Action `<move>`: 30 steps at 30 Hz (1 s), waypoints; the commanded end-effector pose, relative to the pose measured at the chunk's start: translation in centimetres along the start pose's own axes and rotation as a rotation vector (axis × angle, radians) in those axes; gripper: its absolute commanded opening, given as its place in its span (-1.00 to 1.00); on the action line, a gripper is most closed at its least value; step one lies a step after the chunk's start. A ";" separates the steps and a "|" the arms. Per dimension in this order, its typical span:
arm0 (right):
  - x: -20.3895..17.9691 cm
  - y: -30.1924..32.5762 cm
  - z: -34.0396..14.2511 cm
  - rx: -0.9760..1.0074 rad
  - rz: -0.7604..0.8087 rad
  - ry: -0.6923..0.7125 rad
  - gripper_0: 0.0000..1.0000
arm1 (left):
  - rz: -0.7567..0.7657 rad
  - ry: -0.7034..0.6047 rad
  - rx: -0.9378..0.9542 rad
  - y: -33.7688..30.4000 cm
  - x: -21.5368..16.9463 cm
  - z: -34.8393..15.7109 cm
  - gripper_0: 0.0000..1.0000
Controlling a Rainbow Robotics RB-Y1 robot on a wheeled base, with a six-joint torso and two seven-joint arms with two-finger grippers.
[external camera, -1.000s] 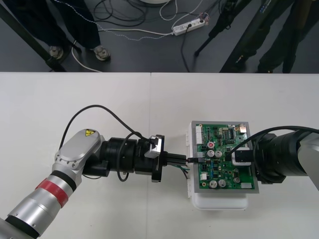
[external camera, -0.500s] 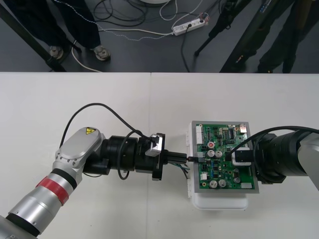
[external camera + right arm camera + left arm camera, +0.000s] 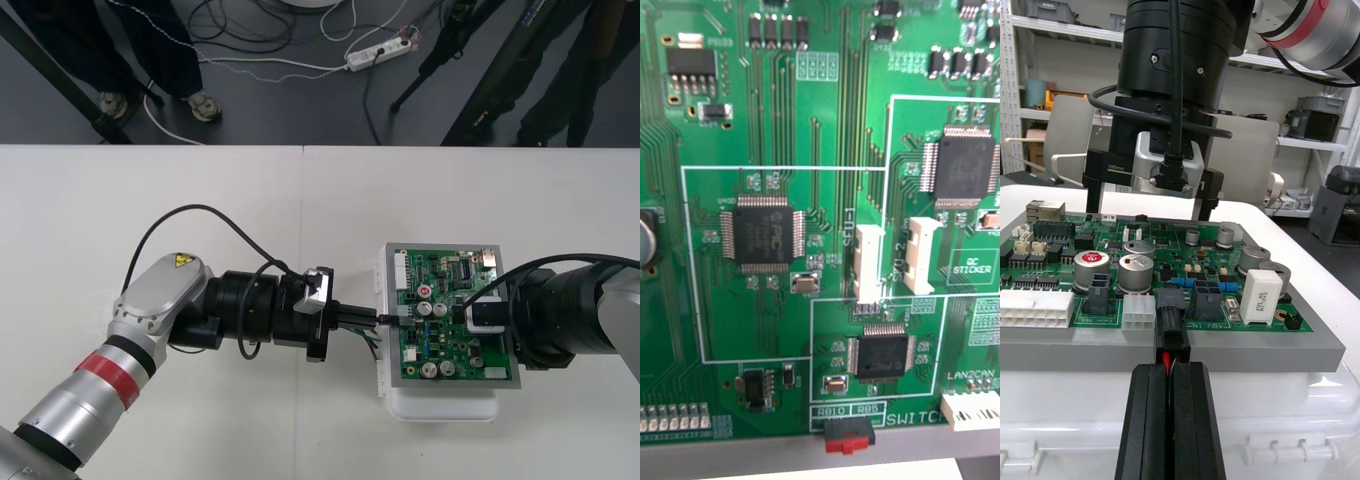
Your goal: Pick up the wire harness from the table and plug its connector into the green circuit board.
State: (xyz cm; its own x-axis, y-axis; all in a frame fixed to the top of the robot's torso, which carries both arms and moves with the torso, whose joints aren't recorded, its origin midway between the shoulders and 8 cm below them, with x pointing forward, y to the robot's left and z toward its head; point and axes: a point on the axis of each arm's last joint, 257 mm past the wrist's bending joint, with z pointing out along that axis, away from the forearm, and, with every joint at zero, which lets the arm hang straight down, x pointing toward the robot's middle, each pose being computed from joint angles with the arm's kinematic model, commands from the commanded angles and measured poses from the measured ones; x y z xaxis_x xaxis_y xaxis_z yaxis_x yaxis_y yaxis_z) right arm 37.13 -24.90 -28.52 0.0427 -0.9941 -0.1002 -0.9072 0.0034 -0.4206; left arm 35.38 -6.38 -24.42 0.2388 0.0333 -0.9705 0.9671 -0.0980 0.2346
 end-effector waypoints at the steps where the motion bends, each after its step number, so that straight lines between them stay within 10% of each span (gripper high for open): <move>1: -1.9 0.7 -0.3 -0.002 0.018 -0.038 1.00 | 0.093 -0.037 0.060 -0.2 -2.5 3.6 -1.00; 30: -1.6 0.6 -0.3 0.000 0.016 -0.027 1.00 | 0.072 -0.063 0.082 -1.6 -2.5 2.9 -1.00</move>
State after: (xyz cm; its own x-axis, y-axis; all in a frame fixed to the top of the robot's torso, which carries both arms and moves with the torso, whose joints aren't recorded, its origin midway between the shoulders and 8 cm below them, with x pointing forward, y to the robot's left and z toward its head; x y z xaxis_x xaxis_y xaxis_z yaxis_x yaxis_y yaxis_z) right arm 37.09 -24.95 -28.54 0.0417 -0.9942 -0.0987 -0.9079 0.0035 -0.4192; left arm 35.30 -6.40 -24.46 0.2356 0.0327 -0.9713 0.9676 -0.1008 0.2313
